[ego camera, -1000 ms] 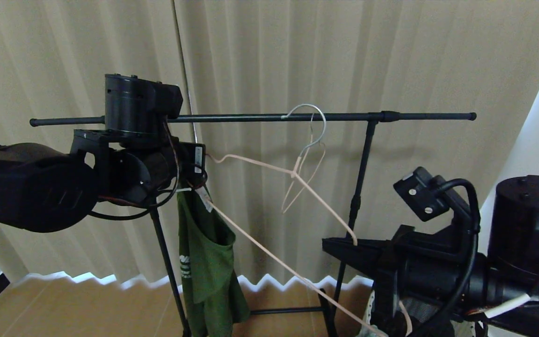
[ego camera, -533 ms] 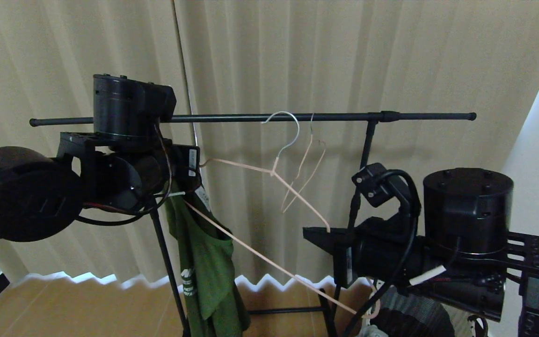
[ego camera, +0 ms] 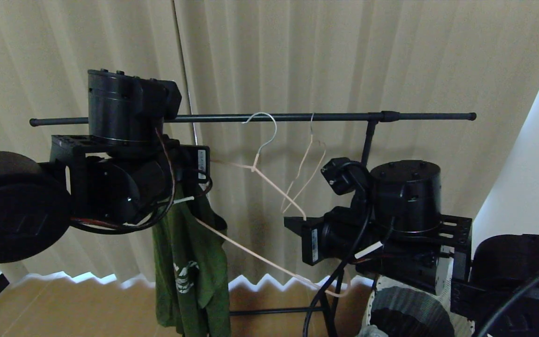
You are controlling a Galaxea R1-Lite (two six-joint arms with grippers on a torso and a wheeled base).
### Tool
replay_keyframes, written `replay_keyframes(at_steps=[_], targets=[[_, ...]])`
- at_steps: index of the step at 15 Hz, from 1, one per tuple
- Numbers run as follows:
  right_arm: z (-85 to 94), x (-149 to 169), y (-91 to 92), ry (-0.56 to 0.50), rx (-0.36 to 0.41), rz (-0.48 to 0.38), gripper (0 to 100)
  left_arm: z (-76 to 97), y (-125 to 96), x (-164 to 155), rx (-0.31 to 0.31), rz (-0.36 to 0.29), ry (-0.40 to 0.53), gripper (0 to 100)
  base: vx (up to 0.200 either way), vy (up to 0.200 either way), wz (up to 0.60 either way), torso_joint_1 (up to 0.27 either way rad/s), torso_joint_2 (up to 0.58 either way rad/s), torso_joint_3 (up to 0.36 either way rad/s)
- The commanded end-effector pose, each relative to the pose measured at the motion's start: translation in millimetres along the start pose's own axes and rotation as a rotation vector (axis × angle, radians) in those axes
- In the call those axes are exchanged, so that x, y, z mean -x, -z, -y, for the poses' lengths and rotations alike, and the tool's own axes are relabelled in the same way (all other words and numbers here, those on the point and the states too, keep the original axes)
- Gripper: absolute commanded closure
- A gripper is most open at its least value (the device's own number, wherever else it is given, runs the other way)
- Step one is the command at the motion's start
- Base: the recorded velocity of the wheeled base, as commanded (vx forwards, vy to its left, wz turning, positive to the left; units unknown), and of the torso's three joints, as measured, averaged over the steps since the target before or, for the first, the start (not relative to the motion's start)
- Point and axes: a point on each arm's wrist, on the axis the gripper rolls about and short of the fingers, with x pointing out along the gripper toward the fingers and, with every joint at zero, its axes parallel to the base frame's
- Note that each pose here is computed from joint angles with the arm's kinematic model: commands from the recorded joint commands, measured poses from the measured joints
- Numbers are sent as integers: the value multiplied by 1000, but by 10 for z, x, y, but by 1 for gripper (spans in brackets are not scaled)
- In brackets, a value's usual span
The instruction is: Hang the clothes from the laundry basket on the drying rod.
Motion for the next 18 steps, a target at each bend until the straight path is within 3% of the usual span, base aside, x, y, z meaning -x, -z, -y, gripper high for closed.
replay_keyframes(at_steps=[1, 7, 9, 13, 18], targets=[[-5, -101, 17, 0, 1, -5, 100, 89, -24, 75, 0, 14, 38, 100, 0, 0, 0, 0, 0, 0], [-19, -159, -12, -6, 2, 6, 100, 253, -11, 187, 1, 12, 170, 100, 0, 0, 0, 0, 0, 0], [-24, -164, -27, -8, 1, 12, 100, 249, -30, 255, 2, 9, 286, 100, 0, 0, 0, 0, 0, 0], [-43, -61, -95, -16, -2, 40, 100, 186, 93, 340, -24, -30, 391, 100, 0, 0, 0, 0, 0, 0], [-68, 103, -172, -29, 0, 74, 100, 115, 177, 437, -32, -45, 409, 100, 0, 0, 0, 0, 0, 0]])
